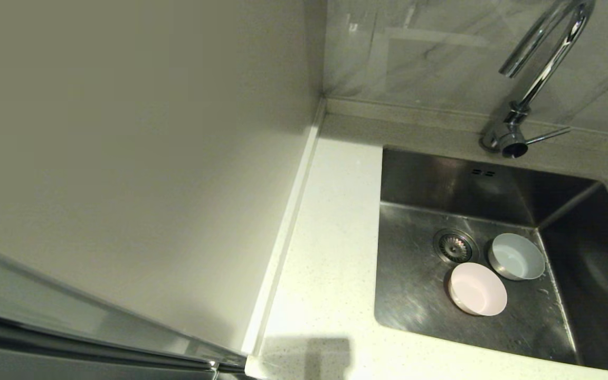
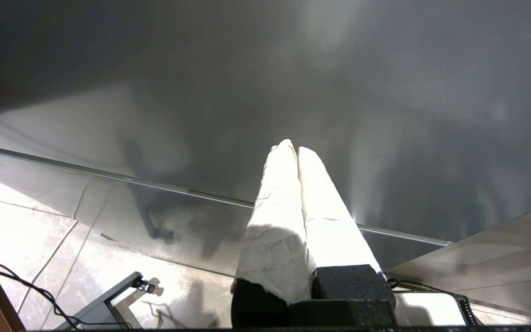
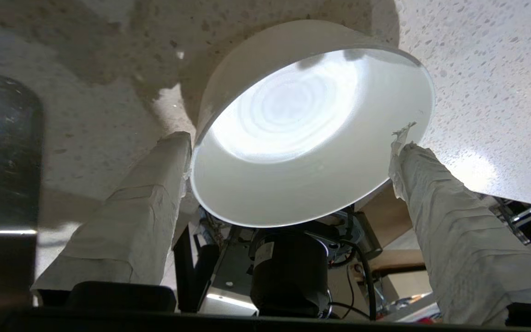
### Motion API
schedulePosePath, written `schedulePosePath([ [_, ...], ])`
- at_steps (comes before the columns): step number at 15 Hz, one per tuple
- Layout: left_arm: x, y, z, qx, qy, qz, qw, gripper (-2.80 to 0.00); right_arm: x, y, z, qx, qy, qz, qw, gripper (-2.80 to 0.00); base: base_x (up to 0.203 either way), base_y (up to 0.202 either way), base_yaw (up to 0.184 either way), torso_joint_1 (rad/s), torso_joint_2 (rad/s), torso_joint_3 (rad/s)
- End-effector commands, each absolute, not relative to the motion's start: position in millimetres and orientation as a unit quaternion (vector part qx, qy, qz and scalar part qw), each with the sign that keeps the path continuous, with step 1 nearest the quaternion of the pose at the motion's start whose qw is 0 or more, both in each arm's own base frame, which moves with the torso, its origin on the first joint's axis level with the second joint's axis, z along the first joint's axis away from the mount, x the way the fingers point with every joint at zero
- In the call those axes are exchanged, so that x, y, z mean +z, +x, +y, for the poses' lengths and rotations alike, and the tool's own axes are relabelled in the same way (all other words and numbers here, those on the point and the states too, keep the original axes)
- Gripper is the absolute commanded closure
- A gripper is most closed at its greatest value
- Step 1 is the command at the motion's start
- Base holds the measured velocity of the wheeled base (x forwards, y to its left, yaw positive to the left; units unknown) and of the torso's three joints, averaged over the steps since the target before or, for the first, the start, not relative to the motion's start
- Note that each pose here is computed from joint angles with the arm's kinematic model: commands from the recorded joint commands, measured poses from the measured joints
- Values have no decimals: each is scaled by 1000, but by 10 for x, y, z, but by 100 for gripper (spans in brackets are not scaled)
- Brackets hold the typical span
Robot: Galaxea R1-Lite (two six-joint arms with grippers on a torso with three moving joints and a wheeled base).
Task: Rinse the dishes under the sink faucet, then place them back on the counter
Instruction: Put a bowl into the sink
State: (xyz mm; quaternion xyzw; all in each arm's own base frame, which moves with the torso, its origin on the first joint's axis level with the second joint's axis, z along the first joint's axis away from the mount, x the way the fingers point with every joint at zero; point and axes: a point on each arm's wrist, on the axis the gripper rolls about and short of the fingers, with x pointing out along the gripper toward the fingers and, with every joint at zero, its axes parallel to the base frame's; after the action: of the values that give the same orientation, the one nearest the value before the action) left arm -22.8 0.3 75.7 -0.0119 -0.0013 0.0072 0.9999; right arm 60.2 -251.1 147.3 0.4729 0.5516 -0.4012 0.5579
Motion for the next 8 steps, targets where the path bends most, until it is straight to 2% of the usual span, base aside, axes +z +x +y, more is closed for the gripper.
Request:
schedulePosePath([
  [1, 757, -230, 3, 8, -12, -3, 1000, 0, 1375, 597, -2516, -384, 478, 567, 549, -280, 0, 0, 0, 0, 0, 0],
  [8, 757, -231, 4, 7, -12, -4, 1000, 0, 1201, 603, -2518, -342, 477, 599, 545, -280, 0, 0, 0, 0, 0, 0],
])
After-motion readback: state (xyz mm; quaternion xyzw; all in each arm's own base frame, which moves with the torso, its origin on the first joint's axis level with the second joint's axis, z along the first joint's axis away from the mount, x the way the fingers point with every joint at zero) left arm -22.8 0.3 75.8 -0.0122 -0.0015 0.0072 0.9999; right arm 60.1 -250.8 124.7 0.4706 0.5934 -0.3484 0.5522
